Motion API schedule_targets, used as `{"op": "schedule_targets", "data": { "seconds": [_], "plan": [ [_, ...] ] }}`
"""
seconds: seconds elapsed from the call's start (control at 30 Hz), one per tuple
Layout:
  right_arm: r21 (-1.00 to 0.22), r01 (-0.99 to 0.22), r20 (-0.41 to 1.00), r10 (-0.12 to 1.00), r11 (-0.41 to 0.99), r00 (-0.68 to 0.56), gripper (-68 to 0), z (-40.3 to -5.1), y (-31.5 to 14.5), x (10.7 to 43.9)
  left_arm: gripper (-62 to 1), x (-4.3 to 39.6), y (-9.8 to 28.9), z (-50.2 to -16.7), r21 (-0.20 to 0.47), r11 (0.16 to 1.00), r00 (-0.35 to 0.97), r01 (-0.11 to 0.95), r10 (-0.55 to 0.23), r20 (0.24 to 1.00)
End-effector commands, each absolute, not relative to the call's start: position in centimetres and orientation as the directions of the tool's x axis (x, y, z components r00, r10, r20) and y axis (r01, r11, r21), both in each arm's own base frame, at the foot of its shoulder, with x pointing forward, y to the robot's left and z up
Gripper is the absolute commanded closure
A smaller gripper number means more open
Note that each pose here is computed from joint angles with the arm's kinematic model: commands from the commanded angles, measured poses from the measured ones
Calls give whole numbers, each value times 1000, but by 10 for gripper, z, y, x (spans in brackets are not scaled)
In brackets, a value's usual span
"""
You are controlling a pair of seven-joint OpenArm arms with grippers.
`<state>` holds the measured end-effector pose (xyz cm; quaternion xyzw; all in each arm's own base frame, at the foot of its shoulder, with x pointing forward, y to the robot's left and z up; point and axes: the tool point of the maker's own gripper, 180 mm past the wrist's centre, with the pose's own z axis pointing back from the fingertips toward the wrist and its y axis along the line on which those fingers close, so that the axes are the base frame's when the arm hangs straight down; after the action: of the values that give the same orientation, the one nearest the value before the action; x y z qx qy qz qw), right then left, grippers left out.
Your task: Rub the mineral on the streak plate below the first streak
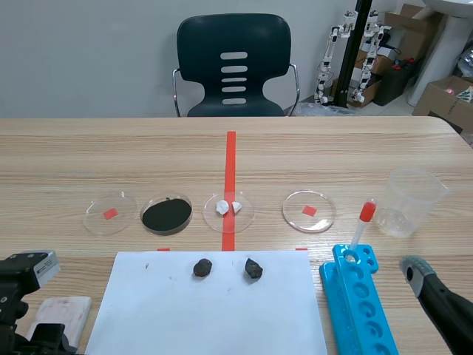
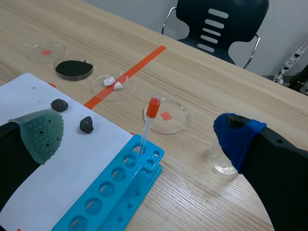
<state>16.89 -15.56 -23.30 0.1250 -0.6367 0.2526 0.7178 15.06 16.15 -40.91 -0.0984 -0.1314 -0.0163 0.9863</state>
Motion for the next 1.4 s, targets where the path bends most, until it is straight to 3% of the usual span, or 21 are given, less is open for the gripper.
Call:
{"op": "schedule_targets", "data": {
  "seconds": [0.0,0.17,0.37,0.57,0.8,1.0,1.37],
  "plan": [
    [-150,-524,981,192,838,27,-679,-224,-154,173,-116,150,159,-408,-204,977,964,61,-5,266],
    [-150,-524,981,192,838,27,-679,-224,-154,173,-116,159,159,-403,-189,979,949,77,-13,316],
    [-150,-525,981,192,838,27,-679,-224,-153,173,-116,181,154,-381,-164,977,892,139,-52,449],
    [-150,-524,981,193,838,28,-679,-224,-154,173,-116,206,145,-356,-137,962,787,236,-107,607],
    [-150,-524,981,194,838,30,-679,-224,-154,173,-116,232,145,-331,-43,945,631,325,-182,754],
    [-150,-525,981,194,838,30,-679,-224,-154,173,-116,239,127,-306,-39,897,479,439,-198,855],
    [-150,-524,981,194,838,30,-679,-224,-154,173,-116,213,94,-278,57,790,299,611,-297,907]
  ]
}}
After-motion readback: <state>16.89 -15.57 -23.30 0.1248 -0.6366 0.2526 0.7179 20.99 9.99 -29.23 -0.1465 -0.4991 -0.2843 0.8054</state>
